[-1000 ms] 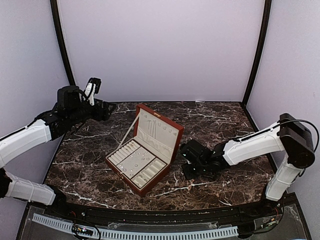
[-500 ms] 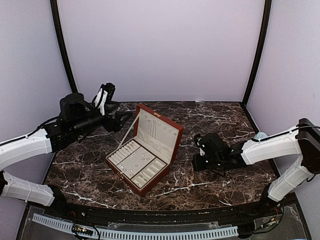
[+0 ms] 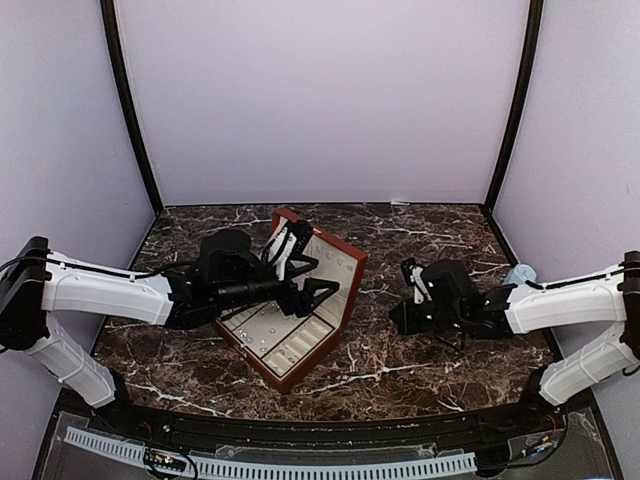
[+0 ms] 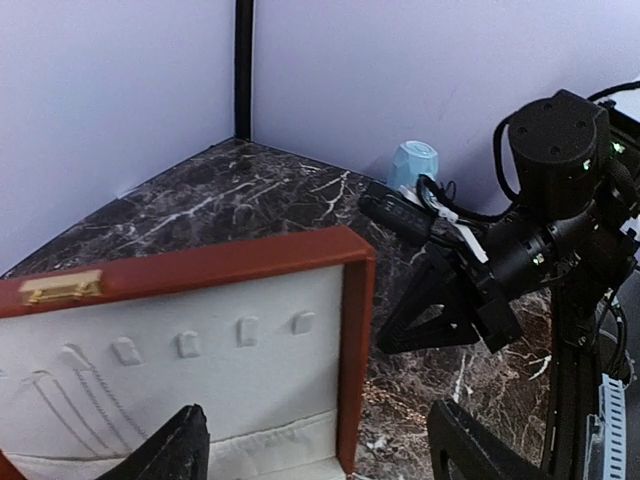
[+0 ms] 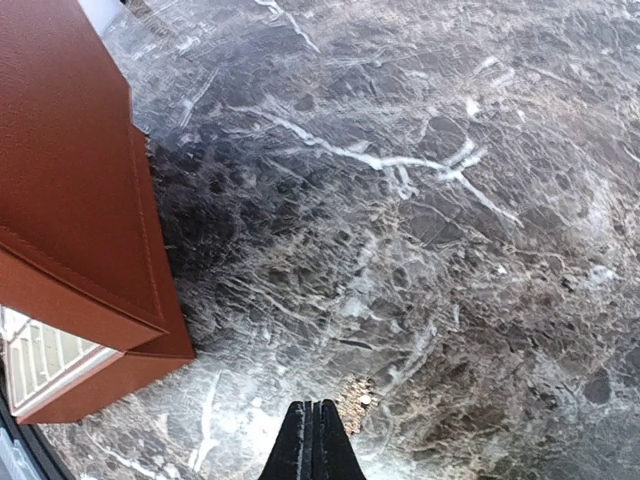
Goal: Organize the mixed jewelry
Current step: Adjust the necklace at the center of the board, then pick up the necklace from the center of the board.
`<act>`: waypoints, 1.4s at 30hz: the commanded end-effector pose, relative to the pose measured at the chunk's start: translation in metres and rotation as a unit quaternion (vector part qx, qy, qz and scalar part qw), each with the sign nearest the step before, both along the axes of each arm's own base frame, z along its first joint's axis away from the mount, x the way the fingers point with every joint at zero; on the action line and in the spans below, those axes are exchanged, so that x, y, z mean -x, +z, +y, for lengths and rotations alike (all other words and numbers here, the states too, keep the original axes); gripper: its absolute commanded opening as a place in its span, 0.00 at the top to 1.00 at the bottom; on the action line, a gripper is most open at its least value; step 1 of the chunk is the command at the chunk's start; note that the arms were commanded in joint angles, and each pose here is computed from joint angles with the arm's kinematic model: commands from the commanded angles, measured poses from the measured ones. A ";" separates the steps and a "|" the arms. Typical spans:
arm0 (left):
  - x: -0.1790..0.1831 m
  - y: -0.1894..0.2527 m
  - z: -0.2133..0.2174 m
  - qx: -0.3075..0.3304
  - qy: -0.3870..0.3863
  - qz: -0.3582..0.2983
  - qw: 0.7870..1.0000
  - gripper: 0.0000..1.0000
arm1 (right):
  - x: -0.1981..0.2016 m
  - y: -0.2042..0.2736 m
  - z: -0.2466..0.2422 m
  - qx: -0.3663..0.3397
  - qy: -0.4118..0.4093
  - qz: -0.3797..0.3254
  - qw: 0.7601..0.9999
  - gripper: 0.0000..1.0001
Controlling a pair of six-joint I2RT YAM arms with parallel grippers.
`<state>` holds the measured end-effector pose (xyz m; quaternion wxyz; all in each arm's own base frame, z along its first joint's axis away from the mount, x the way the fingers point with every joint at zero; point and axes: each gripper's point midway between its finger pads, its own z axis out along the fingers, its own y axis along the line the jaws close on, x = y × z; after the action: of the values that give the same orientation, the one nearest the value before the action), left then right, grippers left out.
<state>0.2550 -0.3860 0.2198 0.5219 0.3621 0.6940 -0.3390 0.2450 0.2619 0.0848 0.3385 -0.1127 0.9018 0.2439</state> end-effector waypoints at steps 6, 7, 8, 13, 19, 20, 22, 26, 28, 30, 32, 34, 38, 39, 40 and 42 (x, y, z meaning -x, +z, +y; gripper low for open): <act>0.004 0.031 -0.017 0.063 -0.002 -0.012 0.998 0.22 | 0.016 -0.041 -0.009 0.093 0.000 0.076 0.993 0.77; 0.002 0.031 -0.014 0.061 0.004 -0.013 0.998 0.22 | 0.017 -0.043 -0.009 0.101 -0.003 0.082 0.992 0.74; 0.002 0.030 -0.013 0.059 0.007 -0.015 0.998 0.22 | 0.023 -0.045 -0.005 0.109 0.001 0.087 0.990 0.72; -0.001 0.027 -0.002 0.047 0.031 -0.021 0.998 0.22 | 0.044 -0.050 0.006 0.121 0.011 0.103 0.987 0.65; -0.004 0.023 0.005 0.042 0.050 -0.020 0.998 0.22 | 0.053 -0.057 0.010 0.137 0.008 0.112 0.984 0.72; -0.004 0.022 0.007 0.042 0.052 -0.020 0.998 0.22 | 0.053 -0.058 0.012 0.141 0.009 0.112 0.984 0.73; -0.004 0.023 0.009 0.044 0.056 -0.020 0.997 0.22 | 0.055 -0.061 0.015 0.150 0.014 0.113 0.982 0.74; -0.004 0.022 0.013 0.044 0.063 -0.020 0.997 0.22 | 0.059 -0.067 0.016 0.173 0.014 0.116 0.978 0.75; -0.004 0.021 0.015 0.044 0.067 -0.020 0.997 0.22 | 0.061 -0.071 0.014 0.181 0.009 0.120 0.976 0.75; -0.004 0.020 0.017 0.043 0.070 -0.019 0.996 0.22 | 0.063 -0.074 0.008 0.190 -0.001 0.125 0.974 0.77; -0.004 0.021 0.018 0.045 0.073 -0.018 0.996 0.22 | 0.063 -0.076 0.001 0.199 -0.016 0.127 0.972 0.82; -0.004 0.021 0.019 0.047 0.075 -0.018 0.996 0.21 | 0.063 -0.078 -0.008 0.211 -0.036 0.128 0.968 0.88; -0.005 0.021 0.020 0.048 0.077 -0.017 0.996 0.21 | 0.061 -0.081 -0.023 0.238 -0.062 0.124 0.961 0.98; -0.005 0.021 0.020 0.048 0.077 -0.017 0.996 0.22 | 0.060 -0.082 -0.025 0.239 -0.066 0.123 0.961 1.00; -0.005 0.021 0.020 0.049 0.078 -0.017 0.996 0.22 | 0.059 -0.083 -0.026 0.238 -0.069 0.122 0.961 1.00; -0.006 0.023 0.020 0.051 0.078 -0.017 0.995 0.21 | 0.055 -0.084 -0.026 0.226 -0.076 0.124 0.963 1.00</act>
<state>0.2617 -0.3714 0.2237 0.5583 0.3010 0.7066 -0.3138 0.1946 0.2628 0.0190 0.2252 -0.1006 0.9666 0.0697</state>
